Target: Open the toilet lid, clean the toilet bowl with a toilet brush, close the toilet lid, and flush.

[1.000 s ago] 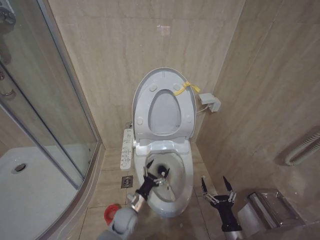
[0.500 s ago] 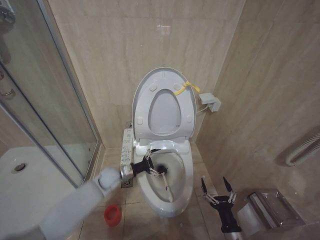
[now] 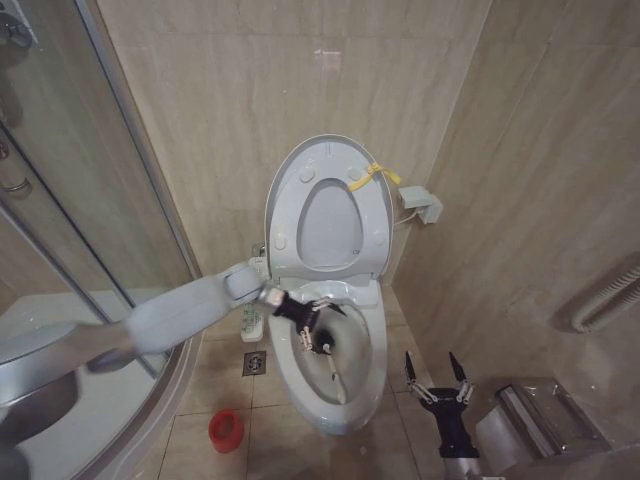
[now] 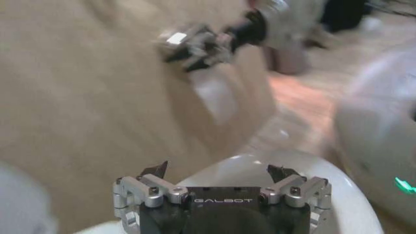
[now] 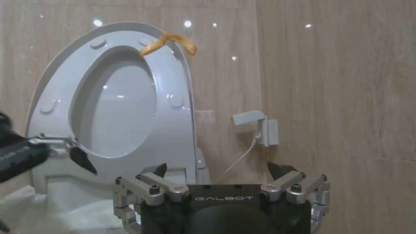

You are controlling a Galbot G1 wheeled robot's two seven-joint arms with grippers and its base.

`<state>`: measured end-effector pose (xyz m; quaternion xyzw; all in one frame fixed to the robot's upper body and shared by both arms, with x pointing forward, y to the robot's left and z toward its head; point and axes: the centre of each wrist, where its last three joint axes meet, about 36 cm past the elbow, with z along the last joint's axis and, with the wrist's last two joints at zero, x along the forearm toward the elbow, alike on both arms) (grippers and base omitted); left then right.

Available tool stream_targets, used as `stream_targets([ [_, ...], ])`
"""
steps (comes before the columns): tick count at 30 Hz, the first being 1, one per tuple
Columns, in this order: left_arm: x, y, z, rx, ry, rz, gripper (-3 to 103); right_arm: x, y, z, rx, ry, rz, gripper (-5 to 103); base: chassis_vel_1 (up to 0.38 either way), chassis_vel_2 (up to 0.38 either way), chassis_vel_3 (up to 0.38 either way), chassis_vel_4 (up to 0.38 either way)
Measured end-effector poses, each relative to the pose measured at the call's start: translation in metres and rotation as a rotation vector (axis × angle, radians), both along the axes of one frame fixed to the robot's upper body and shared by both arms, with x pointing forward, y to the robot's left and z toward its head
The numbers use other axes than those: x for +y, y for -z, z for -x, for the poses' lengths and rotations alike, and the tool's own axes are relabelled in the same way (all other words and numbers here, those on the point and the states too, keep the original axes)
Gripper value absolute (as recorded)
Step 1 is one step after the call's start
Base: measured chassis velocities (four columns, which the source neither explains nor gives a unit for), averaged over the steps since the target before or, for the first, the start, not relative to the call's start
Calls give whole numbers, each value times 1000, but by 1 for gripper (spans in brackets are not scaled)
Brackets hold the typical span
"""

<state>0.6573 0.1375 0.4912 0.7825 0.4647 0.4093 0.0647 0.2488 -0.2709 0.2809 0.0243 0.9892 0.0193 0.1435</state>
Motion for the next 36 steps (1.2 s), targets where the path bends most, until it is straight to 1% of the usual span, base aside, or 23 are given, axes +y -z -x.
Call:
stream_targets([
  [1, -12, -1, -3, -12, 33, -33, 100, 0, 0, 0, 0, 2, 0, 100, 0, 0, 0, 0],
  [2, -28, 0, -5, -22, 78, -90, 100, -1, 0, 1, 1, 6, 1, 100, 0, 0, 0, 0],
  [3, -28, 0, -5, -22, 78, -90, 100, -1, 0, 1, 1, 6, 1, 100, 0, 0, 0, 0],
  [4, -37, 1, -7, -27, 105, -128, 100, -2, 0, 1, 1, 9, 2, 100, 0, 0, 0, 0],
  [5, -48, 4, -9, -45, 143, -189, 100, -3, 0, 1, 1, 12, 4, 100, 0, 0, 0, 0],
  [6, -53, 7, -12, -61, 167, -236, 100, -5, 1, 1, 4, 14, 5, 100, 0, 0, 0, 0],
  [7, -58, 10, -17, -82, 193, -300, 100, -6, 2, 2, 6, 16, 8, 100, 0, 0, 0, 0],
  [8, -60, 13, -22, -96, 206, -347, 100, -7, 2, 2, 7, 17, 9, 100, 0, 0, 0, 0],
  [9, -60, 13, -22, -96, 206, -347, 100, -7, 2, 2, 7, 17, 9, 100, 0, 0, 0, 0],
  [11, -59, 20, -30, -103, 209, -410, 100, -8, 4, 2, 8, 21, 7, 100, 0, 0, 0, 0],
  [12, -59, 27, -32, -96, 206, -425, 100, -8, 5, 2, 7, 22, 5, 100, 0, 0, 0, 0],
  [13, -58, 36, -32, -85, 201, -428, 100, -8, 6, 2, 7, 23, 4, 100, 0, 0, 0, 0],
  [14, -58, 36, -32, -85, 201, -428, 100, -8, 6, 2, 7, 23, 4, 100, 0, 0, 0, 0],
  [15, -59, 47, -30, -71, 195, -423, 100, -8, 7, 2, 8, 24, 3, 100, 0, 0, 0, 0],
  [17, -68, 66, -24, -47, 193, -401, 100, -8, 9, 3, 9, 24, 1, 100, 0, 0, 0, 0],
  [18, -68, 66, -24, -47, 193, -401, 100, -8, 9, 3, 9, 24, 1, 100, 0, 0, 0, 0],
  [22, -93, 83, -17, -31, 198, -365, 100, -7, 9, 3, 7, 24, 0, 100, 0, 0, 0, 0],
  [23, -99, 86, -17, -29, 200, -361, 100, -7, 9, 3, 7, 24, -1, 100, 0, 0, 0, 0],
  [24, -99, 86, -17, -29, 200, -361, 100, -7, 9, 3, 7, 24, -1, 100, 0, 0, 0, 0],
  [27, -112, 99, -12, -22, 209, -364, 100, -6, 10, 5, 10, 23, -2, 100, 0, 0, 0, 0],
  [33, -113, 106, -10, -21, 217, -381, 100, -7, 10, 7, 11, 24, -1, 100, 0, 0, 0, 0],
  [36, -109, 108, -11, -24, 209, -388, 100, -8, 11, 8, 10, 25, -1, 100, 0, 0, 0, 0],
])
